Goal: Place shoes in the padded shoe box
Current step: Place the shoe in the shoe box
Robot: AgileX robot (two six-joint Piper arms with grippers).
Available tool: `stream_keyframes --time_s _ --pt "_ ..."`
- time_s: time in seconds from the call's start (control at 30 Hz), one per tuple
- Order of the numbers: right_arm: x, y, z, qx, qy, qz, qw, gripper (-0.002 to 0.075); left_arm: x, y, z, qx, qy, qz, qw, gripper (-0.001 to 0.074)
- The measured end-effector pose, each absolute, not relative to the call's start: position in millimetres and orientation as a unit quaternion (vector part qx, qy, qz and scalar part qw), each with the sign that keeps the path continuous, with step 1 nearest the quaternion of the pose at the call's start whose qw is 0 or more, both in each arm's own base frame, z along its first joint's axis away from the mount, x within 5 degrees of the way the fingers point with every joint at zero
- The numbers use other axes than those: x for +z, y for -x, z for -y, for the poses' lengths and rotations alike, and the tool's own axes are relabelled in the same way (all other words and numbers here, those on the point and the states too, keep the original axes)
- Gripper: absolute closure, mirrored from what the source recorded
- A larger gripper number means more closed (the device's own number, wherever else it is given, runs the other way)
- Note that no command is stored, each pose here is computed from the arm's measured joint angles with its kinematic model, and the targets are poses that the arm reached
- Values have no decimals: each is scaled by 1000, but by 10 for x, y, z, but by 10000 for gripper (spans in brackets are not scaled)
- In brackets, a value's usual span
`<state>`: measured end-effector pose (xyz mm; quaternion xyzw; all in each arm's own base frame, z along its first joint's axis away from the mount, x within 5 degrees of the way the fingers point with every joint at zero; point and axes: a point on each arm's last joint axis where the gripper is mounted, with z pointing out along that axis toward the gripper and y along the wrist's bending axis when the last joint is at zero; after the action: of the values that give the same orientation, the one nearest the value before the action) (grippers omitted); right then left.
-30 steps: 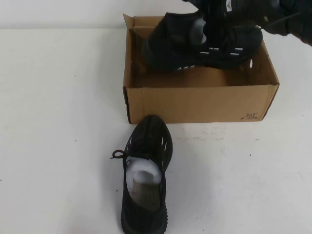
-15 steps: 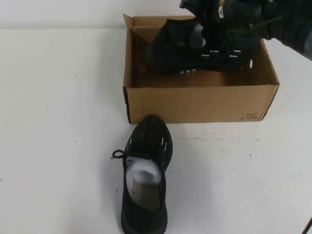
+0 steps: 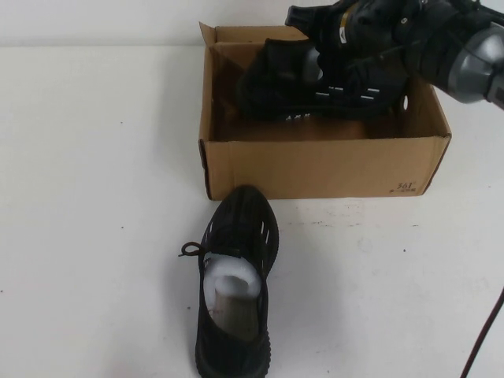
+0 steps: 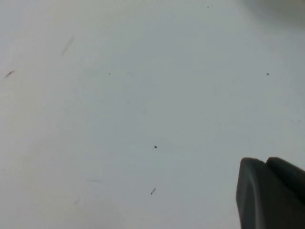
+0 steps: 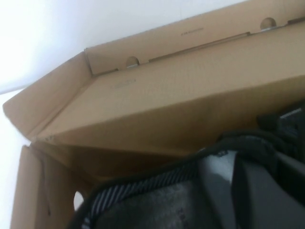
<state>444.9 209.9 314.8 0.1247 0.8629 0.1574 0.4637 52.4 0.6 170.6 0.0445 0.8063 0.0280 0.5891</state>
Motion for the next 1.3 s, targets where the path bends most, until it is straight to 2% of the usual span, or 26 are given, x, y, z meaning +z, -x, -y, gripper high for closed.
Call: stream_keyframes --time_s 0.4,0.77,1.3 --pt "2958 -4697 -2113 162 -133 -858 469 718 1706 -524 -6 28 -44 -806 589 739" --pt "2766 -4778 -2147 142 -101 -867 467 718 1706 -524 -6 28 -44 -806 589 738" --pt "2696 -4820 -2142 126 -61 -870 473 718 1706 -524 -6 28 -44 -806 589 738"
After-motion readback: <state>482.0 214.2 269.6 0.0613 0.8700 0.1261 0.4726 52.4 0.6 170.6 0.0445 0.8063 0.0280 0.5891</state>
